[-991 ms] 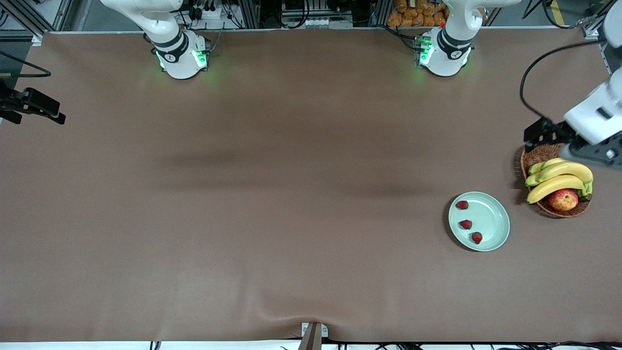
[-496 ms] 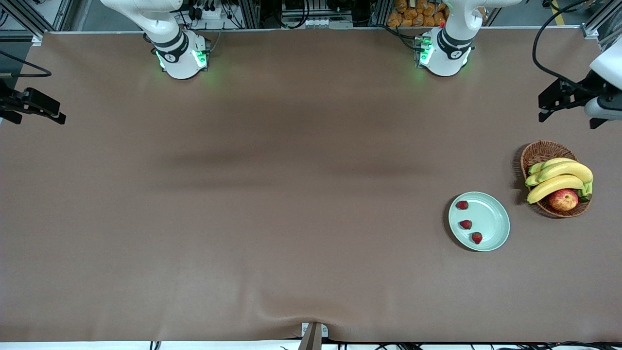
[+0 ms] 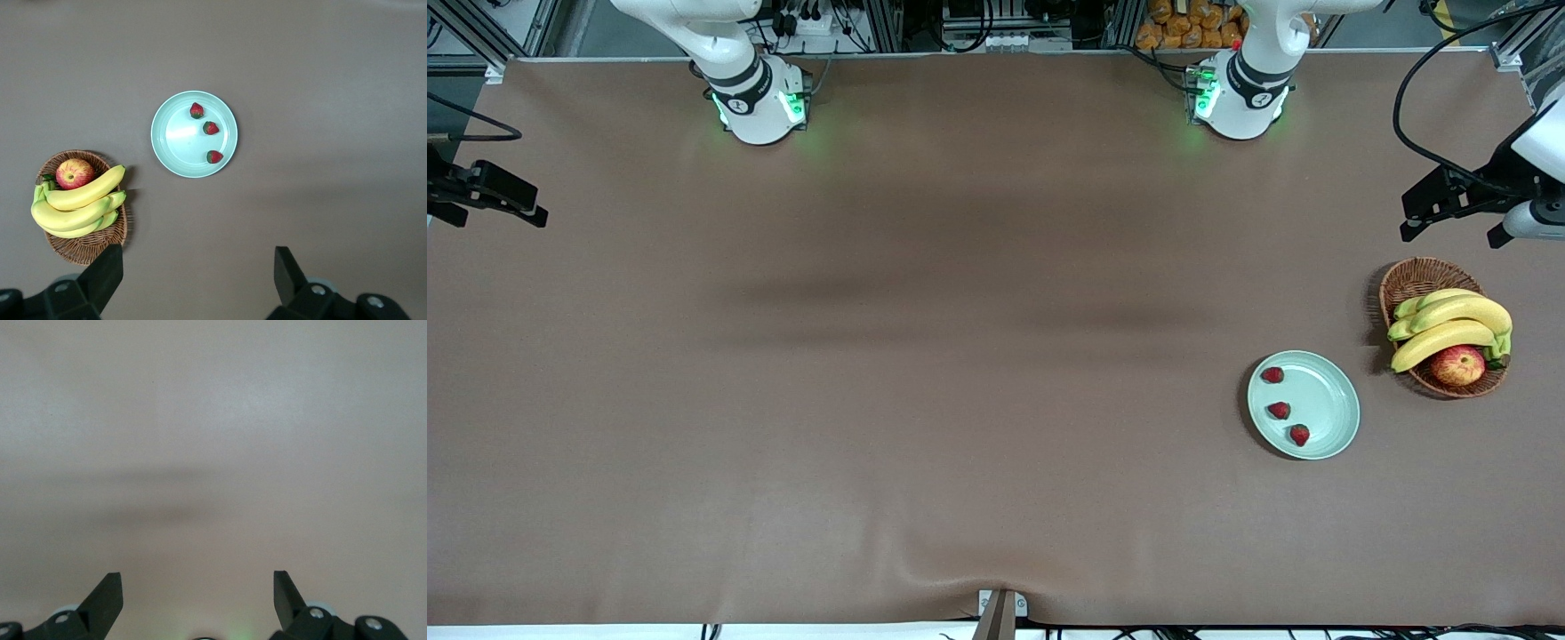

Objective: Collect all strawberries into plate

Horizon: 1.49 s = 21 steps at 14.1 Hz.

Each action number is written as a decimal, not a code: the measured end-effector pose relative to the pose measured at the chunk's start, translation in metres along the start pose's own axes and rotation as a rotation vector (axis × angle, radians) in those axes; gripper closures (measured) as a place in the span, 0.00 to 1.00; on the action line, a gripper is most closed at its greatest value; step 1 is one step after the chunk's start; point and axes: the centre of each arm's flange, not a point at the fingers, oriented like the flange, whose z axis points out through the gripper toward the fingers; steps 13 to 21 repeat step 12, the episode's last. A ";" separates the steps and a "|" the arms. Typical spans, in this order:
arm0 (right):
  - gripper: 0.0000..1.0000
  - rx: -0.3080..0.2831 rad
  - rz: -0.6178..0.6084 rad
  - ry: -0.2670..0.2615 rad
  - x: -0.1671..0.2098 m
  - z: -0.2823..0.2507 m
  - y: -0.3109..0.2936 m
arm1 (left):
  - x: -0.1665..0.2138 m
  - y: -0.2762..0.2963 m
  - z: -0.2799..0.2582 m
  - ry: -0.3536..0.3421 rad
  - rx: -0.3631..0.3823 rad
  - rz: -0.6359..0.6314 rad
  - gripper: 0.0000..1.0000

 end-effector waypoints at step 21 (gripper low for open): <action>0.00 0.000 0.000 0.000 0.000 0.000 0.000 | 0.001 0.001 0.000 0.000 -0.001 -0.003 0.00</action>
